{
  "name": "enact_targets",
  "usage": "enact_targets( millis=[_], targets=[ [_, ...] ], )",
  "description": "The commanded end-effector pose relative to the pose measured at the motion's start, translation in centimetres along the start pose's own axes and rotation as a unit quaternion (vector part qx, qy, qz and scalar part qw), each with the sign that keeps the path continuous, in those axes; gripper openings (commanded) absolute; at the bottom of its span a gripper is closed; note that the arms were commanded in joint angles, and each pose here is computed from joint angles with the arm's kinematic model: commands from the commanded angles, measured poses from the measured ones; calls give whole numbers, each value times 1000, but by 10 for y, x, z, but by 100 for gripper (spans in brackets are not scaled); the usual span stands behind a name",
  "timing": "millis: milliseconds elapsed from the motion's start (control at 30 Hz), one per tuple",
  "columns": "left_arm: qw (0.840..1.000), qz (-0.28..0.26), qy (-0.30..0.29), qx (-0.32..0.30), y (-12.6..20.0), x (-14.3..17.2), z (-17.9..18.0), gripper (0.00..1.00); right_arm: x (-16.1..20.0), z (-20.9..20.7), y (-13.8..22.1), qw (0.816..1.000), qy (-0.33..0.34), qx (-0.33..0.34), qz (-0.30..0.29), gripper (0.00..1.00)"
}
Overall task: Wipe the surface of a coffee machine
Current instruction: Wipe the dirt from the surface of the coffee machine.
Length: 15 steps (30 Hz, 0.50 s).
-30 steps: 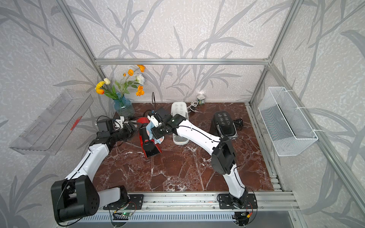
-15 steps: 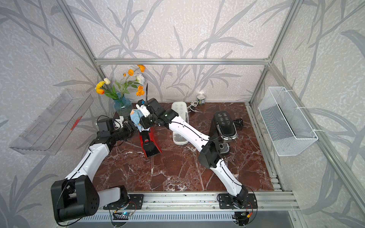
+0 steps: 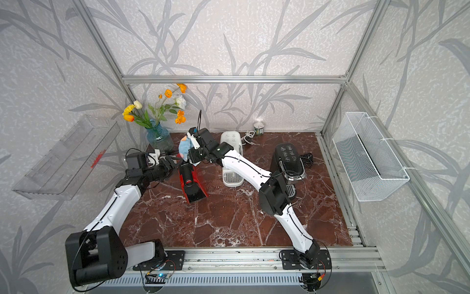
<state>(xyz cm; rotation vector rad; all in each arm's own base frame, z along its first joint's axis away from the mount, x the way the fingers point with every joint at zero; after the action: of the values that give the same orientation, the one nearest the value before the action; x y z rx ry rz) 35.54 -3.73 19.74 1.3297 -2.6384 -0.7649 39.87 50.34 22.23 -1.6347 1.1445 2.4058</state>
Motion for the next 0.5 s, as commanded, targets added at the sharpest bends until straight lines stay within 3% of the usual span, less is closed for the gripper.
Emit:
enact_targets(
  millis=[0, 467],
  targets=[
    [997, 75, -2, 18, -8, 31, -11, 68, 60, 20, -25, 995, -17, -35, 88, 0],
    [997, 74, -5, 22, -5, 33, -15, 68, 138, 36, -54, 979, -15, -42, 197, 0]
  ],
)
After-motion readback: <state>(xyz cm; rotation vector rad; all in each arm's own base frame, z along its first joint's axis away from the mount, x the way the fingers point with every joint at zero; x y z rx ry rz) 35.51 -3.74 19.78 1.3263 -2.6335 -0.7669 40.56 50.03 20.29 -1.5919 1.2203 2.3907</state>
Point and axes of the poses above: each gripper's point midway between its finger pads, its own y axis back along the fingers, its own z axis along the line the jaws close on, x = y × z, the point moved 1 cm from there along y, back along the fingers, and after that the axes turned 14 degrees about y, right-handed, at the moved point
